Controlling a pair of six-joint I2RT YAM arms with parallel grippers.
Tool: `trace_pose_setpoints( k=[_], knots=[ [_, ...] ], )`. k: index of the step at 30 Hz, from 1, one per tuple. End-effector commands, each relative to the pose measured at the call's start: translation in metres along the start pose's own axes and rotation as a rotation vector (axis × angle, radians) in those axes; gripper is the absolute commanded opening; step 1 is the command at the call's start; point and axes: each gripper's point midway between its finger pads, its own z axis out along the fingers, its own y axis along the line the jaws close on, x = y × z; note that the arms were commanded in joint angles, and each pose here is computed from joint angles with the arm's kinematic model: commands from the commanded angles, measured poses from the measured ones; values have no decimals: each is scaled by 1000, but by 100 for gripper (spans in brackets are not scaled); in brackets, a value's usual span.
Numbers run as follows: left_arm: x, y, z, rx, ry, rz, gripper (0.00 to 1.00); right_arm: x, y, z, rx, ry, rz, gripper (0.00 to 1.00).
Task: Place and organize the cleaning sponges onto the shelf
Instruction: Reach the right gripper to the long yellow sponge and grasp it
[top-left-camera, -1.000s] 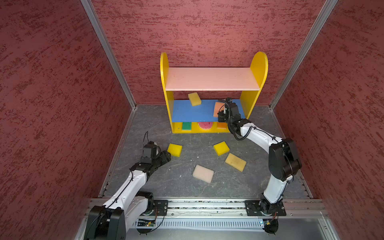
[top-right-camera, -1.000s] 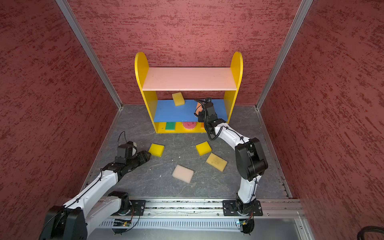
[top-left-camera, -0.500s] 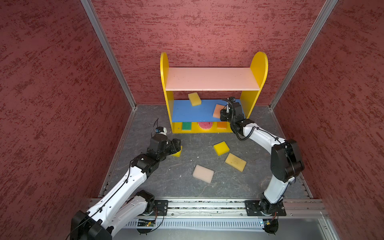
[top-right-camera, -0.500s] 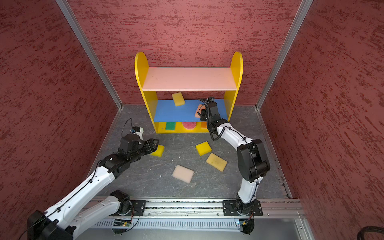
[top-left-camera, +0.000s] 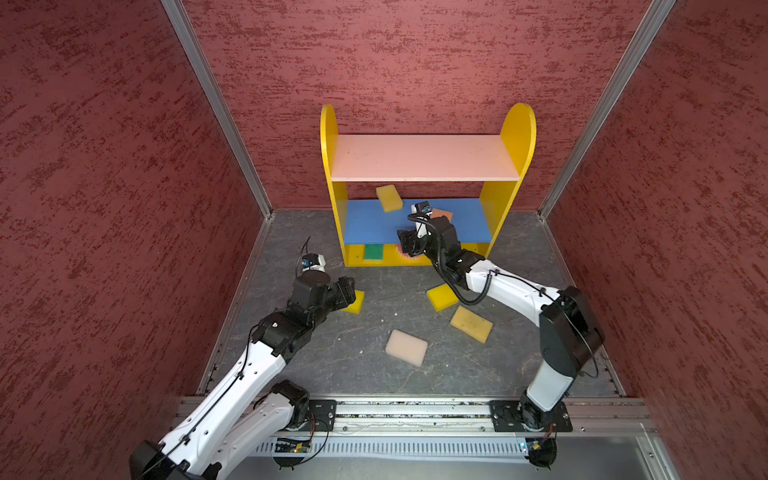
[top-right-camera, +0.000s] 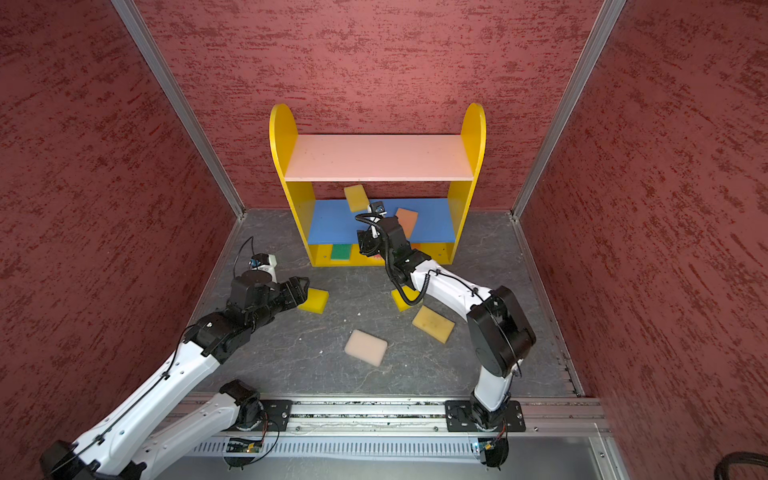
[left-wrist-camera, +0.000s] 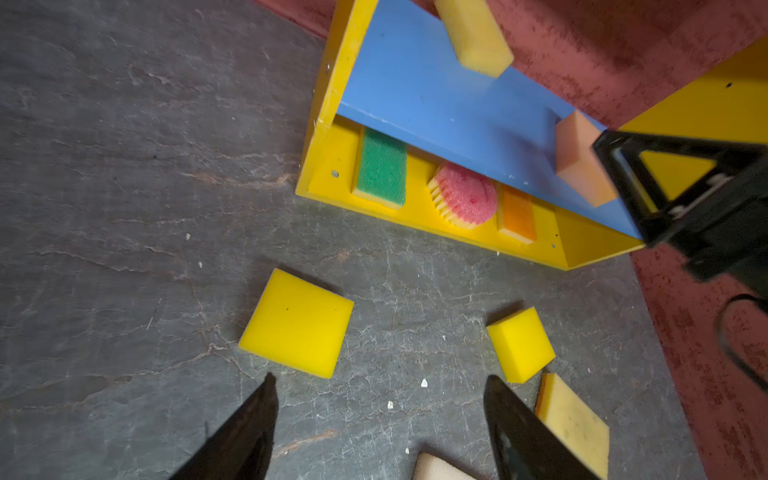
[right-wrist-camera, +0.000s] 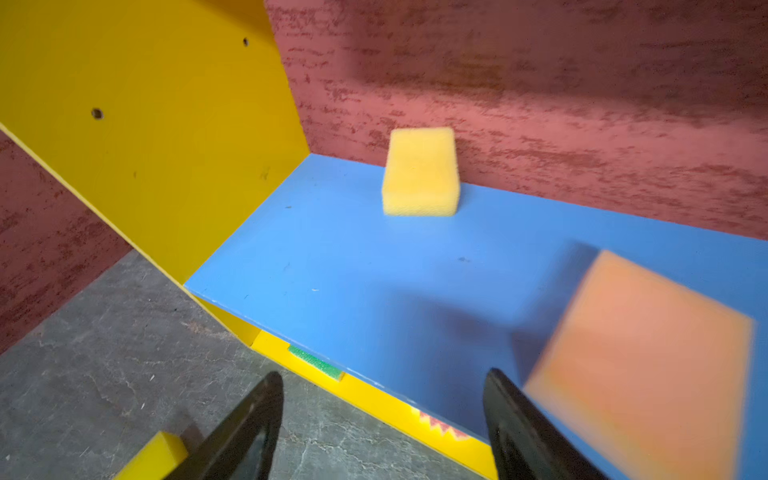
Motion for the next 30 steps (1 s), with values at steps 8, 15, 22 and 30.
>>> trace_pose_setpoints(
  k=[8, 15, 22, 30],
  knots=[
    [8, 46, -31, -94, -13, -32, 79, -45, 13, 56, -35, -200, 24, 85],
    [14, 60, -30, -109, 35, -67, 79, -55, 8, 102, 32, -233, -44, 98],
    [11, 65, -26, -111, 51, -88, 79, -58, -11, 145, 93, -208, -42, 99],
    [12, 66, -19, -111, 68, -102, 79, -57, -44, 161, 215, -180, -23, 99]
  ],
)
